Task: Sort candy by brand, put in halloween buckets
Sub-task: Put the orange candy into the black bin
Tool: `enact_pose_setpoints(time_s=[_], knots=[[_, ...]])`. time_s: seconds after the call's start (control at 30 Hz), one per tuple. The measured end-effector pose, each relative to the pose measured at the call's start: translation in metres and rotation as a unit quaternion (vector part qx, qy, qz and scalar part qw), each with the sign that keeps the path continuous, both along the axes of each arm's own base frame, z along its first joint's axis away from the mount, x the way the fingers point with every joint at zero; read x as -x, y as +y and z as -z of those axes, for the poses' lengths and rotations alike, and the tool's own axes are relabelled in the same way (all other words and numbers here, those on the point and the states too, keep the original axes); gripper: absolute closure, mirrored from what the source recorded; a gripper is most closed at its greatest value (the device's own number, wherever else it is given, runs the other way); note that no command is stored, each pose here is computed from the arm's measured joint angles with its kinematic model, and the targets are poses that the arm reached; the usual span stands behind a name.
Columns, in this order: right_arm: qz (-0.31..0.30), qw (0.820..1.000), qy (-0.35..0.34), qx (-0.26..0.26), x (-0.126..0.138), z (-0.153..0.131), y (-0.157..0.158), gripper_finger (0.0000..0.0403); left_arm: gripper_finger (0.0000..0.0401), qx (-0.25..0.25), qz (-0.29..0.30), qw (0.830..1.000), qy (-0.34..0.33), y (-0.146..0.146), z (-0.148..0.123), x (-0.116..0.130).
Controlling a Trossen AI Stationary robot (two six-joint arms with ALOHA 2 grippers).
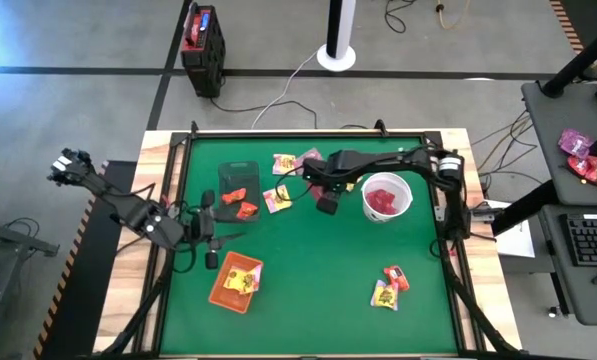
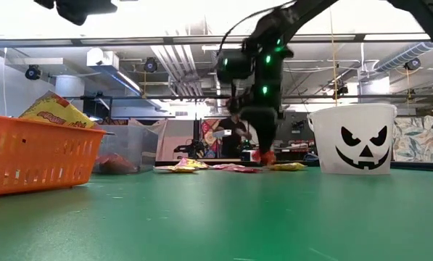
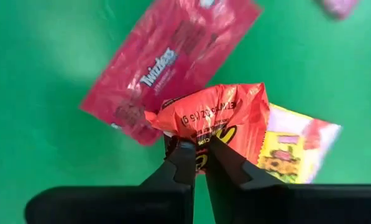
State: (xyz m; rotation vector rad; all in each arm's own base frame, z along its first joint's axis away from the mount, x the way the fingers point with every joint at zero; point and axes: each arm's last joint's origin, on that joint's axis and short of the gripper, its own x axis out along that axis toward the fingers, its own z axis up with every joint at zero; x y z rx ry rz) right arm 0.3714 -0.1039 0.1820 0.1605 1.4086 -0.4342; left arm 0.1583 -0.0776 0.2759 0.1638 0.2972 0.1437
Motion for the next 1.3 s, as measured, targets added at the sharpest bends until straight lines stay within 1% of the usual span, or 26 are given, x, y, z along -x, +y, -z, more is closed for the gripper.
enact_pose_setpoints(time_s=[0.07,0.13,0.17,0.23,0.27,0.33,0.43,0.5,0.57,0.63,0.67,0.77,0.87,1.0,1.1,1.2,1.3], knots=[[-0.011,0.999,-0.033,-0.019,0.001,-0.017,0.007,0.0389,0.0279,-0.003,0.0,1.0,0.004,-0.001,0.003,-0.001],[-0.031,0.995,-0.078,-0.048,0.003,-0.034,0.018,0.0389,0.0278,-0.006,-0.001,1.0,0.01,-0.002,0.007,-0.003],[-0.044,0.991,-0.104,-0.064,0.002,-0.041,0.024,0.0389,0.0278,-0.007,-0.001,1.0,0.012,-0.003,0.009,-0.005],[-0.08,0.977,-0.168,-0.104,0.001,-0.055,0.037,0.0389,0.0278,-0.007,-0.001,1.0,0.013,-0.006,0.012,-0.01],[-0.106,0.966,-0.202,-0.126,0.0,-0.06,0.045,0.039,0.0278,-0.007,-0.002,1.0,0.014,-0.008,0.014,-0.012],[-0.168,0.934,-0.269,-0.166,-0.002,-0.07,0.062,0.039,0.0278,-0.008,-0.003,1.0,0.015,-0.011,0.018,-0.019],[-0.256,0.872,-0.358,-0.214,-0.005,-0.075,0.087,0.039,0.0271,-0.009,-0.007,1.0,0.015,-0.016,0.025,-0.03],[-0.292,0.838,-0.397,-0.234,-0.007,-0.074,0.1,0.039,0.0261,-0.012,-0.008,1.0,0.01,-0.019,0.029,-0.039],[-0.321,0.808,-0.428,-0.246,-0.01,-0.073,0.111,0.039,0.0249,-0.02,-0.005,1.0,0.0,-0.023,0.032,-0.047],[-0.344,0.789,-0.442,-0.255,-0.012,-0.072,0.12,0.039,0.0234,-0.026,-0.001,0.999,-0.02,-0.027,0.033,-0.056],[-0.349,0.785,-0.445,-0.255,-0.014,-0.071,0.123,0.039,0.0227,-0.03,0.005,0.999,-0.026,-0.03,0.034,-0.059],[-0.353,0.785,-0.438,-0.26,-0.016,-0.066,0.129,0.039,0.0207,-0.043,0.028,0.998,-0.036,-0.035,0.036,-0.07],[-0.361,0.78,-0.443,-0.255,-0.017,-0.067,0.131,0.039,0.0192,-0.051,0.045,0.997,-0.031,-0.039,0.039,-0.079],[-0.366,0.773,-0.454,-0.25,-0.019,-0.069,0.131,0.039,0.0184,-0.046,0.079,0.996,-0.019,-0.041,0.042,-0.095],[-0.372,0.766,-0.458,-0.254,-0.019,-0.071,0.132,0.039,0.0184,-0.052,0.072,0.996,-0.012,-0.04,0.044,-0.106],[-0.371,0.767,-0.457,-0.255,-0.019,-0.071,0.132,0.039,0.0195,-0.067,0.083,0.994,-0.007,-0.042,0.044,-0.112],[-0.37,0.766,-0.461,-0.251,-0.02,-0.075,0.131,0.0389,0.0236,-0.077,0.09,0.993,-0.007,-0.043,0.043,-0.113]])
